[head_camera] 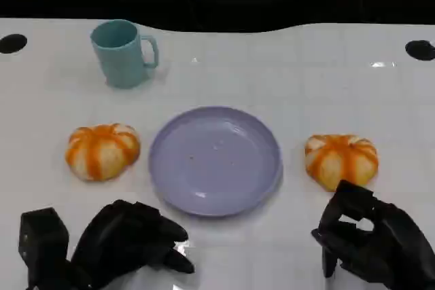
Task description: Grasp the bread from the table and place it into the plate.
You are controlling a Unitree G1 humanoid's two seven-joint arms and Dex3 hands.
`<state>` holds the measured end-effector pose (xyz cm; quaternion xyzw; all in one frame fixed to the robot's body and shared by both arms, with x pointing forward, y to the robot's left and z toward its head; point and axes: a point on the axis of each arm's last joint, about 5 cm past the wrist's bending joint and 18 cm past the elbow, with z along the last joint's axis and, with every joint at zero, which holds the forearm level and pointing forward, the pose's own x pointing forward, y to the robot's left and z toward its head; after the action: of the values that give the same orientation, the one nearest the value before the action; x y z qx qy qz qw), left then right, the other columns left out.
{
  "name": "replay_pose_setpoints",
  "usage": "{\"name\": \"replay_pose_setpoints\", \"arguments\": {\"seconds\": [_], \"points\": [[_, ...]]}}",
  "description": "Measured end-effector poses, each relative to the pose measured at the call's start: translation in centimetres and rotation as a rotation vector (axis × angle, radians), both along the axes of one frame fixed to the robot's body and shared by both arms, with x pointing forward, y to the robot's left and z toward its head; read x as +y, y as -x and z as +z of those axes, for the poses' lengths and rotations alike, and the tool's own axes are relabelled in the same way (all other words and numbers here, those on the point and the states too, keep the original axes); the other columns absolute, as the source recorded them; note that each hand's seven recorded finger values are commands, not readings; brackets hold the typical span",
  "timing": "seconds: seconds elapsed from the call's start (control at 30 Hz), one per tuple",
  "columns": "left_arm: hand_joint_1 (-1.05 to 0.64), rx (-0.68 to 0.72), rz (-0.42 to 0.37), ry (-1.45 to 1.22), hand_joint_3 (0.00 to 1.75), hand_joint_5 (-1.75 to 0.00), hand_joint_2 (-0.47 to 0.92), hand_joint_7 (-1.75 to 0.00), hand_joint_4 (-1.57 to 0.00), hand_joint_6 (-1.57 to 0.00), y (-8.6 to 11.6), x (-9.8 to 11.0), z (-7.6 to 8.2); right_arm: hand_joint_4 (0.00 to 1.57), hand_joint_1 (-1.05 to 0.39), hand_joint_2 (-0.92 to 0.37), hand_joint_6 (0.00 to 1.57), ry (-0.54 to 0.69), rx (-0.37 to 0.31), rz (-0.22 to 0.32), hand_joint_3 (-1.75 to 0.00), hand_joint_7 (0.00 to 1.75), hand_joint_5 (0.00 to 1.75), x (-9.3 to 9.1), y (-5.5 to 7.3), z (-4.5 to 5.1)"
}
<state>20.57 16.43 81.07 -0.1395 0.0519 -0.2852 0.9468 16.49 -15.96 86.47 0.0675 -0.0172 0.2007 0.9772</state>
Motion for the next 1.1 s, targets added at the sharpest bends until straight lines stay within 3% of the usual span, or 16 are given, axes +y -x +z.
{"name": "replay_pose_setpoints", "arguments": {"seconds": [0.8, 0.97, 1.03, 1.1], "points": [[-1.05, 0.001, -0.002, 0.0, 0.0, -0.22, 0.76, -0.02, -1.57, -1.57, -0.09, -0.03, -0.01, 0.83, -0.47, -0.92, 0.63, 0.002, -0.002, -0.004, -0.21, 1.75, 1.75, 0.02, -0.11, 0.04], [-1.05, -0.008, -0.012, 0.005, 0.0, -0.22, 0.76, -0.02, -1.57, -1.57, -0.37, -0.05, 0.11, 0.78, -0.51, -0.92, 0.56, 0.003, 0.024, -0.01, -0.22, 1.74, 1.75, 0.04, -0.16, 0.01], [-1.05, -0.011, -0.012, 0.005, 0.0, -0.22, 0.76, -0.02, -1.57, -1.57, -0.44, -0.06, 0.14, 0.66, -0.49, -0.92, 0.51, 0.006, 0.022, -0.008, -0.22, 1.5, 1.75, 0.05, -0.3, 0.16], [-1.05, -0.011, -0.011, 0.004, 0.0, -0.22, 0.76, -0.02, -1.57, -1.57, -0.43, -0.07, 0.1, 0.62, -0.48, -0.92, 0.5, 0.023, 0.003, -0.001, -0.22, 1.41, 1.75, 0.01, -0.63, 0.49]]}}
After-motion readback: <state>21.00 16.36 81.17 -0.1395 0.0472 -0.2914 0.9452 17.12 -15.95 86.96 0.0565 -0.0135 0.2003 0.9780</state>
